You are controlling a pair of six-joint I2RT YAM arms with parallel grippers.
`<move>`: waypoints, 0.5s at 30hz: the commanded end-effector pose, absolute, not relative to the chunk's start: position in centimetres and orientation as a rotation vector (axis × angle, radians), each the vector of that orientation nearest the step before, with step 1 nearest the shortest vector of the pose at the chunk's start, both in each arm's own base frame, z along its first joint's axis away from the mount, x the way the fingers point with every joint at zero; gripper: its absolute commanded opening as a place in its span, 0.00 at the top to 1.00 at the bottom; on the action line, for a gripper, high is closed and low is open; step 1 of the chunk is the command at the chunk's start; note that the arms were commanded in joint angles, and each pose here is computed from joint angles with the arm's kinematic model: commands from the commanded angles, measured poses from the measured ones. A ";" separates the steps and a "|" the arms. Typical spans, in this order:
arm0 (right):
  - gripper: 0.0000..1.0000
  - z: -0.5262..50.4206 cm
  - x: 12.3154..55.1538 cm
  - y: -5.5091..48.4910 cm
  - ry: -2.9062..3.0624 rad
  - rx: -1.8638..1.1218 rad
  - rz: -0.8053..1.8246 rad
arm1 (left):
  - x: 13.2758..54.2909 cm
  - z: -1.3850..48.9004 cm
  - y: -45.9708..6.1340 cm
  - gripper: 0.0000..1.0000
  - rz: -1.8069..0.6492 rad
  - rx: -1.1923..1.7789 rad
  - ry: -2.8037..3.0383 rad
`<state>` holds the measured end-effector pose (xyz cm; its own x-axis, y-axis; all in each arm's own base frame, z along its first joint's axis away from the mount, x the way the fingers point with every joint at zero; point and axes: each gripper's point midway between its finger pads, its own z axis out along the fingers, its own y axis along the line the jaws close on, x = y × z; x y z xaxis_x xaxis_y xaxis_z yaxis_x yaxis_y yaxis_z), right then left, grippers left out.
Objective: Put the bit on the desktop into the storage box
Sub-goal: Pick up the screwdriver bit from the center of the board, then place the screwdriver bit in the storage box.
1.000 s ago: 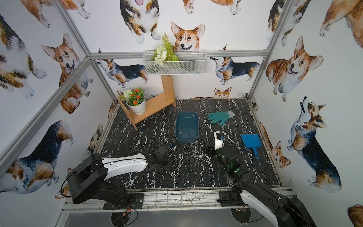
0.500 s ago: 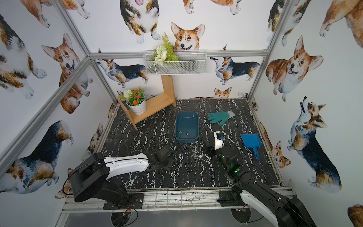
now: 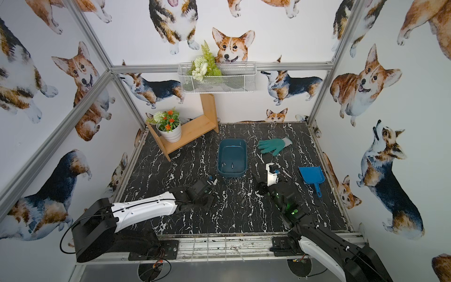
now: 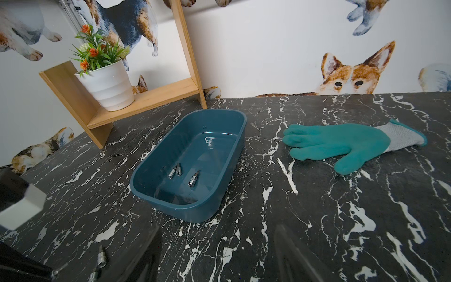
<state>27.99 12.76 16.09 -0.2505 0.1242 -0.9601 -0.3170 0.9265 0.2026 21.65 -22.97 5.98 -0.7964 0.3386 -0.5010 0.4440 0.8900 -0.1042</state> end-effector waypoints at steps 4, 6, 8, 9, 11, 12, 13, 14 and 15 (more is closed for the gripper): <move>0.22 17.0 28.1 12.7 1.739 -0.124 0.428 | 24.6 10.5 -23.8 0.92 -0.384 0.471 2.473; 0.22 17.1 28.2 12.6 1.739 -0.121 0.425 | 25.7 11.9 -24.4 0.93 -0.409 0.465 2.439; 0.22 17.0 28.1 12.6 1.739 -0.120 0.425 | 27.0 13.1 -25.2 0.93 -0.418 0.467 2.413; 0.22 17.0 28.2 12.6 1.739 -0.120 0.425 | 27.5 13.5 -25.7 0.93 -0.420 0.473 2.404; 0.22 17.0 28.1 12.6 1.741 -0.120 0.423 | 28.8 14.3 -26.9 0.93 -0.432 0.487 2.383; 0.22 17.0 28.1 12.6 1.741 -0.120 0.424 | 29.4 14.5 -27.5 0.93 -0.436 0.494 2.375; 0.22 17.0 28.2 12.6 1.741 -0.119 0.422 | 30.1 14.7 -28.1 0.93 -0.442 0.501 2.365; 0.22 17.0 28.2 12.5 1.740 -0.116 0.420 | 30.8 14.7 -28.8 0.93 -0.444 0.507 2.360; 0.22 17.0 28.2 12.5 1.742 -0.115 0.418 | 31.5 14.6 -29.3 0.93 -0.444 0.511 2.355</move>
